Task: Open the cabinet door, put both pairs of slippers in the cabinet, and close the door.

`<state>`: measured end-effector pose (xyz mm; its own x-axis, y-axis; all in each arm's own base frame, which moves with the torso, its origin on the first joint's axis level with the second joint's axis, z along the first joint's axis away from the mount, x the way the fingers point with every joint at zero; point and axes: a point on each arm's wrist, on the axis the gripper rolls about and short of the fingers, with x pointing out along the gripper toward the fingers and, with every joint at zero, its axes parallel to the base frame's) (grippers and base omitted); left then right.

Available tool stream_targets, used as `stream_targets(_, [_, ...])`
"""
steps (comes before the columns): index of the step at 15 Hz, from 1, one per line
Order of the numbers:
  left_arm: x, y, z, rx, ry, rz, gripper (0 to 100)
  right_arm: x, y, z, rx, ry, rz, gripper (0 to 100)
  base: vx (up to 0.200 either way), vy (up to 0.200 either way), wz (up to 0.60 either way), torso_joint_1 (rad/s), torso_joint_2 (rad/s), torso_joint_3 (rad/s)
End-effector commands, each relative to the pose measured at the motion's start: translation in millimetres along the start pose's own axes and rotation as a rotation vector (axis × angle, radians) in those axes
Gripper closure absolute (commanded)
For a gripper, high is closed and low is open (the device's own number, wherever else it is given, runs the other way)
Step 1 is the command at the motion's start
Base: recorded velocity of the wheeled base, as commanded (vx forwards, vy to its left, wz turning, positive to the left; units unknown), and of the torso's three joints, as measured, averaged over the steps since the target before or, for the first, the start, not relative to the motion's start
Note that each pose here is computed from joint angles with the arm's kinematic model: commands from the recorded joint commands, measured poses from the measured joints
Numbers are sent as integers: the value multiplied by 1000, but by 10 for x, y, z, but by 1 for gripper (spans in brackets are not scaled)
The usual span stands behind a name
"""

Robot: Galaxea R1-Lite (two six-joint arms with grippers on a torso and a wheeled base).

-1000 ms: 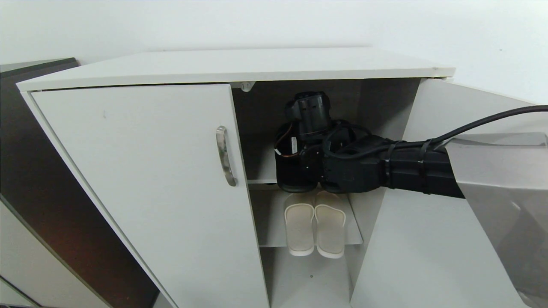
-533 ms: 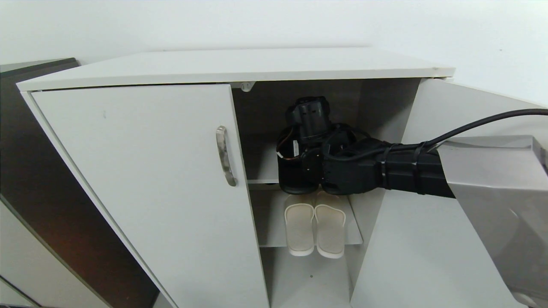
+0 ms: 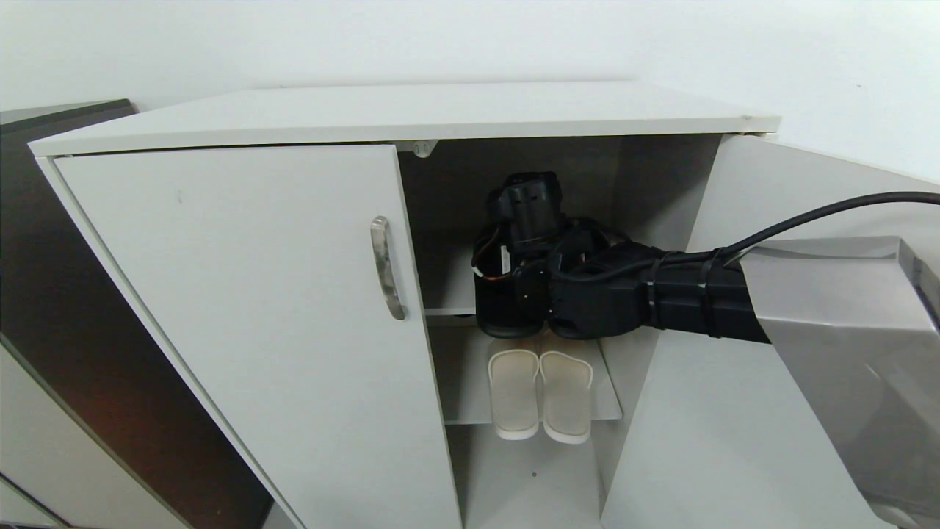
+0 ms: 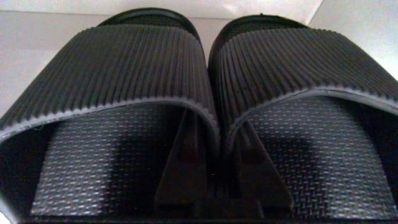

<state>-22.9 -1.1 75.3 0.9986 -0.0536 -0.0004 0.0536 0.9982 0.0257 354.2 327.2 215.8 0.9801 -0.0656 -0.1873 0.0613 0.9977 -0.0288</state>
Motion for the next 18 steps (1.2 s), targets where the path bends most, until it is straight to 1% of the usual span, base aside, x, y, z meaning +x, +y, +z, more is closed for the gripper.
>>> stream_targets(1, [1,0,0,0,1,0,100,6,8,-17,1,4,0,100,0,0,0,0,0,0])
stream_targets(5, [1,0,0,0,1,0,100,16,15,-38,3,7,0,100,0,0,0,0,0,0])
stream_targets(6, [1,0,0,0,1,0,100,16,15,-38,5,7,0,0,0,0,0,0,0,0])
stream_targets(9, [1,0,0,0,1,1,100,-8,33,-34,5,5,6,0,0,0,0,0,0,0])
stream_targets(12, [1,0,0,0,1,1,100,-185,77,80,21,-15,37,0,0,0,0,0,0,0])
stream_targets(13, [1,0,0,0,1,1,100,-239,75,59,12,-8,40,0,0,0,0,0,0,0])
stream_targets(16, [1,0,0,0,1,3,100,-456,4,82,21,10,60,0,0,0,0,0,0,0])
stream_targets(18, [1,0,0,0,1,1,100,-679,-97,78,16,26,80,0,0,0,0,0,0,0])
